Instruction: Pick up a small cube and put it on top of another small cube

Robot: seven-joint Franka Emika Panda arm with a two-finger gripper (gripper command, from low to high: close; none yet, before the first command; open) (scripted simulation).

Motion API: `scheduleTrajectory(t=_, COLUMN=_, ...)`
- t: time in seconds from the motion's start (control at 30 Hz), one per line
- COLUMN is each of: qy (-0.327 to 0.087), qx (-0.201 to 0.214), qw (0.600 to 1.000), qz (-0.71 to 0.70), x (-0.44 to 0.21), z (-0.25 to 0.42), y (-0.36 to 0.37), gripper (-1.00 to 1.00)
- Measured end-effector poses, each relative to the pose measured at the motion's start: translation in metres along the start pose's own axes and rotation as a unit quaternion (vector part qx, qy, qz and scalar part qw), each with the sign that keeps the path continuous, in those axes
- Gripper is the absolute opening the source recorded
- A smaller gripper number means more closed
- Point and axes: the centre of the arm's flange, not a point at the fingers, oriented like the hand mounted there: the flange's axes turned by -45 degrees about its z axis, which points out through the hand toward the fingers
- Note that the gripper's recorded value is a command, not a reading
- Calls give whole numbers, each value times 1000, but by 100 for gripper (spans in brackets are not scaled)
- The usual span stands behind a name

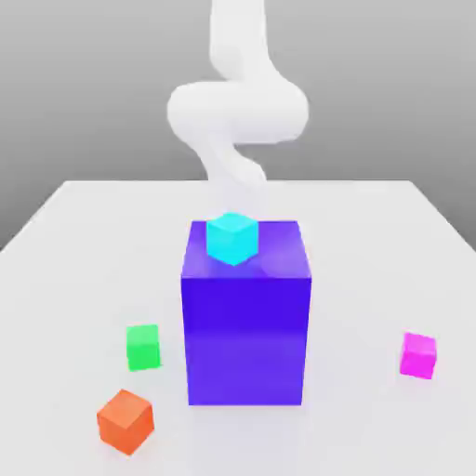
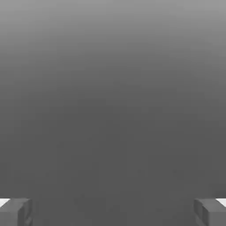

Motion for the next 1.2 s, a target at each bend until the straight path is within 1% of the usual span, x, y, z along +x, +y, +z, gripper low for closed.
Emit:
scheduleTrajectory(t=0.03, qy=-12, qx=19, qw=1000, qz=-20, x=-1, z=14, y=-3, gripper=0)
scheduleTrajectory(t=0.07, qy=-12, qx=19, qw=1000, qz=-20, x=-1, z=14, y=-3, gripper=0)
scheduleTrajectory(t=0.1, qy=-27, qx=46, qw=997, qz=-49, x=-3, z=35, y=-8, gripper=0)
scheduleTrajectory(t=0.2, qy=-27, qx=46, qw=997, qz=-49, x=-3, z=35, y=-8, gripper=0)
scheduleTrajectory(t=0.27, qy=-66, qx=119, qw=982, qz=-128, x=-13, z=92, y=-30, gripper=0)
scheduleTrajectory(t=0.3, qy=-80, qx=144, qw=974, qz=-158, x=-19, z=113, y=-40, gripper=0)
scheduleTrajectory(t=0.33, qy=-80, qx=144, qw=974, qz=-158, x=-19, z=113, y=-40, gripper=0)
scheduleTrajectory(t=0.4, qy=-103, qx=193, qw=952, qz=-215, x=-33, z=153, y=-63, gripper=0)
scheduleTrajectory(t=0.43, qy=-103, qx=193, qw=952, qz=-215, x=-33, z=153, y=-63, gripper=0)
scheduleTrajectory(t=0.5, qy=-122, qx=235, qw=926, qz=-268, x=-51, z=188, y=-87, gripper=0)
scheduleTrajectory(t=0.53, qy=-122, qx=235, qw=926, qz=-268, x=-51, z=188, y=-87, gripper=0)
scheduleTrajectory(t=0.57, qy=-131, qx=257, qw=910, qz=-297, x=-62, z=206, y=-100, gripper=0)
scheduleTrajectory(t=0.63, qy=-143, qx=287, qw=885, qz=-338, x=-80, z=232, y=-120, gripper=0)
scheduleTrajectory(t=0.8, qy=-163, qx=341, qw=826, qz=-419, x=-125, z=276, y=-161, gripper=0)
scheduleTrajectory(t=1.03, qy=-177, qx=396, qw=731, qz=-526, x=-193, z=319, y=-212, gripper=0)
scheduleTrajectory(t=1.2, qy=-179, qx=420, qw=660, qz=-597, x=-240, z=340, y=-236, gripper=0)
